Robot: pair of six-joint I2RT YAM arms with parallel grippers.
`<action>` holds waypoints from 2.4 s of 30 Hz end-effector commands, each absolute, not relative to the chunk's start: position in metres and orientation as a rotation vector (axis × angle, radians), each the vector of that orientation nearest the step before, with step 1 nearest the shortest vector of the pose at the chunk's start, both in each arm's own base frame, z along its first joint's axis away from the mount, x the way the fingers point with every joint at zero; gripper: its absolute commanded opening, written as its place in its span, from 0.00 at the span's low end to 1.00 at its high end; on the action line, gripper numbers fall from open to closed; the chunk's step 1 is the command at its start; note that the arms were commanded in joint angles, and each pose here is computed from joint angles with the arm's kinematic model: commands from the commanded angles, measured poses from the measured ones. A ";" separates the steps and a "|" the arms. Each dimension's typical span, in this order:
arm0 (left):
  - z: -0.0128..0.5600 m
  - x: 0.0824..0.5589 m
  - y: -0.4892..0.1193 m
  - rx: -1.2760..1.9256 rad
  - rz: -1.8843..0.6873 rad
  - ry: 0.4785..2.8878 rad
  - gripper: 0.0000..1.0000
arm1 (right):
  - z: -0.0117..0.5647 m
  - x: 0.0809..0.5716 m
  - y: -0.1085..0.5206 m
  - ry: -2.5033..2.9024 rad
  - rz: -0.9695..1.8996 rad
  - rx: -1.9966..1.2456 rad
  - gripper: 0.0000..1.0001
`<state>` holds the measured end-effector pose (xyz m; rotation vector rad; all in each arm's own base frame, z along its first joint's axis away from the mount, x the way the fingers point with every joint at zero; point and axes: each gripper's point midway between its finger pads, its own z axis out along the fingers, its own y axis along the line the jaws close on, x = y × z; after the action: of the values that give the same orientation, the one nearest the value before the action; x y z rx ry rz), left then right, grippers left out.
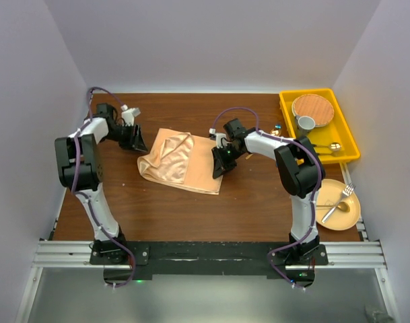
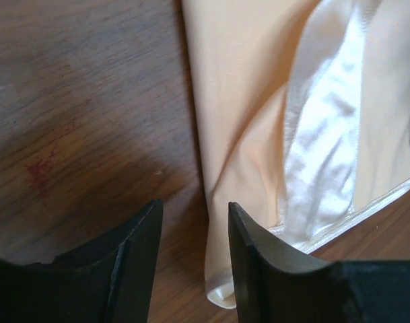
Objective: Fold the napkin into a case and place the utensils inside
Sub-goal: Fold the rectangle-folded napkin at the center of the board.
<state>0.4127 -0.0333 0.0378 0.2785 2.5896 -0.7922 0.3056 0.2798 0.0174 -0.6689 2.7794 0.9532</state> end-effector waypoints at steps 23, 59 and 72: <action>0.056 0.397 -0.107 0.668 -0.261 2.513 0.49 | 0.006 0.306 0.279 2.791 0.897 -0.672 0.11; 0.117 0.372 -0.177 0.732 -0.556 2.311 0.46 | 0.008 0.308 0.284 2.779 0.906 -0.664 0.12; 0.065 0.381 -0.194 0.697 -0.355 2.411 0.45 | 0.005 0.306 0.285 2.787 0.906 -0.655 0.11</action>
<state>0.3704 -0.1890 0.0737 0.7371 2.4208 -0.4412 0.3057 0.2870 0.0177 -0.6477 2.7729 0.9609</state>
